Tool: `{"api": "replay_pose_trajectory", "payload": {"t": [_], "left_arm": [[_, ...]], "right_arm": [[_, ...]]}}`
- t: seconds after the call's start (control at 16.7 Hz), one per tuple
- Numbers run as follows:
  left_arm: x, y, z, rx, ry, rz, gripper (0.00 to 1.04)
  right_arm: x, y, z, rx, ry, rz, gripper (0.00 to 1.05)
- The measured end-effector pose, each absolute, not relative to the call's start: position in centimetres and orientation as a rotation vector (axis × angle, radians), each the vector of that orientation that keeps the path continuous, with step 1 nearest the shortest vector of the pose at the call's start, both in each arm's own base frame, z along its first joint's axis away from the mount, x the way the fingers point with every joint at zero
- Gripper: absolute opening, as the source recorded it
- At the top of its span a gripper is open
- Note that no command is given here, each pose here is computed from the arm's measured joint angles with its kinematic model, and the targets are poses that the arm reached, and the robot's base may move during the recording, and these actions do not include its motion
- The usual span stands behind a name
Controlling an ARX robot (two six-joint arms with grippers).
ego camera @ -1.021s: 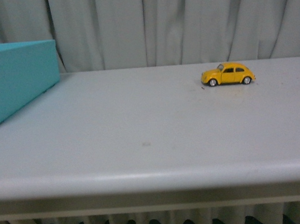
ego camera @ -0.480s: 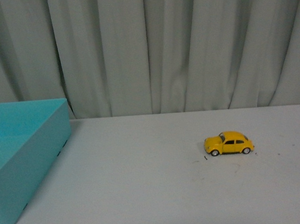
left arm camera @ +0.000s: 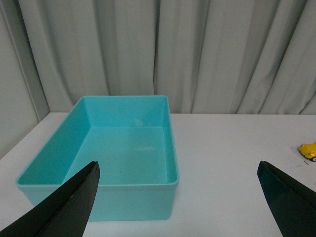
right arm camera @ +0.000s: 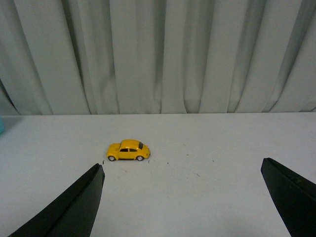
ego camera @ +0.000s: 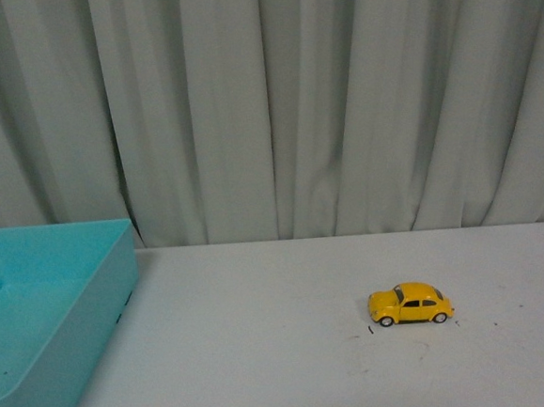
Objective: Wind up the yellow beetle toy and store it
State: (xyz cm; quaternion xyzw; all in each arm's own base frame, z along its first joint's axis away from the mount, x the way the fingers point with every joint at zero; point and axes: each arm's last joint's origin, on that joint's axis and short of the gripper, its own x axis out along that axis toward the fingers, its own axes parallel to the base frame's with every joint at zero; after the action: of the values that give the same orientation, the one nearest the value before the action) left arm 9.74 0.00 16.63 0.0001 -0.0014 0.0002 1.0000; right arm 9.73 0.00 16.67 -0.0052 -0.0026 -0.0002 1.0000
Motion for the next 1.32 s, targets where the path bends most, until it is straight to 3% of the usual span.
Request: {"api": "replay_pose_trajectory", "payload": {"t": [1.32], "left_arm": [[9.75,0.00,16.61,0.000,-0.001,0.000,0.98]], "right_arm": [[9.73,0.00,16.66,-0.010,-0.003,-0.001,0.98]]}}
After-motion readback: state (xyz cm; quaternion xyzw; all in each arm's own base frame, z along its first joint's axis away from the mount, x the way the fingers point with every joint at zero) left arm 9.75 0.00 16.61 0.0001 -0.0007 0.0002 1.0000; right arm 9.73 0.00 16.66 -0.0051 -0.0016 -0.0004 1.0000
